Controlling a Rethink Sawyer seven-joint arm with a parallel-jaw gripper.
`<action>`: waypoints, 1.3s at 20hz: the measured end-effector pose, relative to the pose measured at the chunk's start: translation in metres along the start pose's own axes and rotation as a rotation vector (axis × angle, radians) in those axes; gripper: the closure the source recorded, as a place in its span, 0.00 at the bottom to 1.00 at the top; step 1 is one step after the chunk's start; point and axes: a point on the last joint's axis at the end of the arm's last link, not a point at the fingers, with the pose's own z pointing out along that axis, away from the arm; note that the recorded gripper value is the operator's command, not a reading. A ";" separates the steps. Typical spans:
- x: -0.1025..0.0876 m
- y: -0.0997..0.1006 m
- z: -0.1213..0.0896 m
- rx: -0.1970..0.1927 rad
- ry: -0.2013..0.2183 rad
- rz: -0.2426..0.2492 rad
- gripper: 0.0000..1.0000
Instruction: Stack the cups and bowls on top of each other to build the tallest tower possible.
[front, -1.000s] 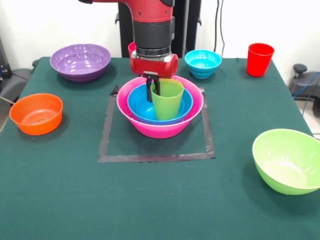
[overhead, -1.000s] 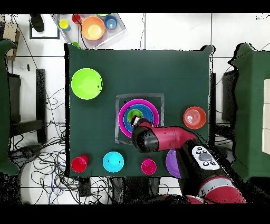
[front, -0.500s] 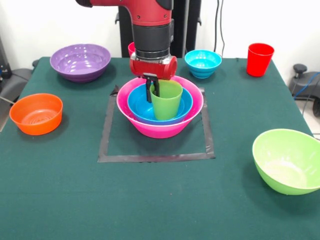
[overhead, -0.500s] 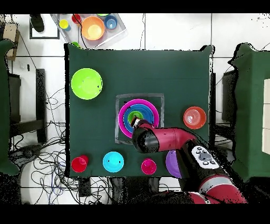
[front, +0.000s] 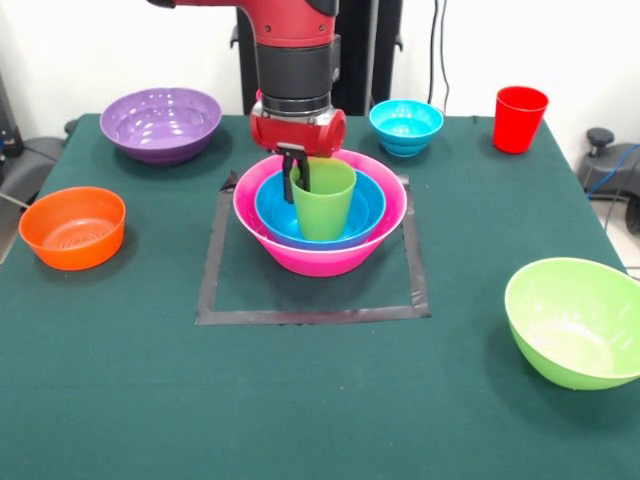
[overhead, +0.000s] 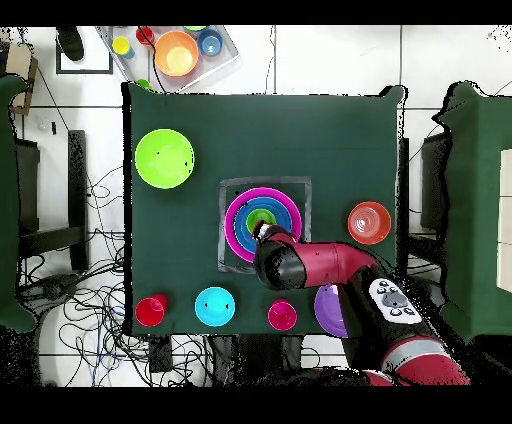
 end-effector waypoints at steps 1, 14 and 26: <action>-0.001 -0.001 -0.001 0.001 -0.001 0.000 1.00; 0.011 0.005 -0.004 0.045 -0.003 -0.045 1.00; 0.005 0.012 -0.016 0.056 -0.033 -0.070 1.00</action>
